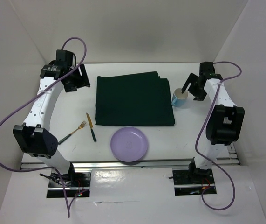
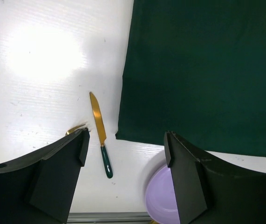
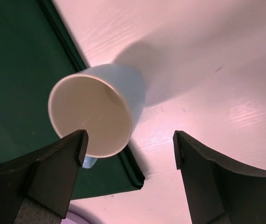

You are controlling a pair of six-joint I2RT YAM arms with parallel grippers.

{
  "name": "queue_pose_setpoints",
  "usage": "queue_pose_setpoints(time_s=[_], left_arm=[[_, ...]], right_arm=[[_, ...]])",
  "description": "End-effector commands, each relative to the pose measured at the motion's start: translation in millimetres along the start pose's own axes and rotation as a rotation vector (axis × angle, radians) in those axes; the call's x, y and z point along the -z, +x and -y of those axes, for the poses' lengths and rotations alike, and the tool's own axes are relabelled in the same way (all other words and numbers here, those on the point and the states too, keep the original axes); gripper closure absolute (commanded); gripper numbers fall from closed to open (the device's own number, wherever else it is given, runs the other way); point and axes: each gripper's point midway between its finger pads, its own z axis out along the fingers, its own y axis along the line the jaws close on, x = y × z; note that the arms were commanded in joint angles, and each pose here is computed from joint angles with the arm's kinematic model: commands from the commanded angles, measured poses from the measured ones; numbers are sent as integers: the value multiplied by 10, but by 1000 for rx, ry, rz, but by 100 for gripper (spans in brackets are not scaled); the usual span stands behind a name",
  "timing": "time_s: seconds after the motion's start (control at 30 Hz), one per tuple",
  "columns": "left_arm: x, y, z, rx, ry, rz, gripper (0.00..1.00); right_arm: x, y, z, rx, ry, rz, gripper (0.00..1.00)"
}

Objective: Set the dinner table for one person

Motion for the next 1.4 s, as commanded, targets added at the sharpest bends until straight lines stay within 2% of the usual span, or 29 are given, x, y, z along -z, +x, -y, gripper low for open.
queue_pose_setpoints(time_s=[0.0,0.03,0.17,0.3,0.4,0.43,0.5,0.53,0.67,0.77,0.8,0.83,1.1,1.37], left_arm=[[51,18,-56,-15,-15,23,17],[53,26,-40,-24,-4,18,18],[9,48,-28,-24,2,3,18],[12,69,-37,-24,-2,-6,20],[12,69,-37,-24,-2,-6,20],[12,69,-37,-24,-2,-6,20],[30,42,-26,-24,2,3,20],[31,41,-26,-24,2,3,20],[41,48,-11,-24,13,6,20],[22,61,47,-11,48,12,20],[27,94,59,0,60,11,20],[-2,71,68,0,65,24,20],[54,195,104,8,104,-1,20],[45,357,8,-38,84,7,18]], right_arm=[[-128,-2,-27,8,-32,-5,15],[-164,-5,-31,-3,-32,-5,25],[-335,67,-13,-5,-31,-35,47],[-445,112,9,-15,-22,-55,51],[-444,46,-18,-5,-28,-43,61],[-426,-11,-28,-4,-26,-26,72],[-359,-82,-31,-3,-17,-4,87],[-324,-149,-3,-3,9,15,98],[58,-457,-223,35,27,142,100],[353,-554,-662,104,-35,200,100],[321,-502,-760,124,-39,178,100],[419,-553,-1026,153,-82,204,100],[2,-670,-1803,202,-150,166,100],[-504,-573,-1885,177,-154,106,100]])
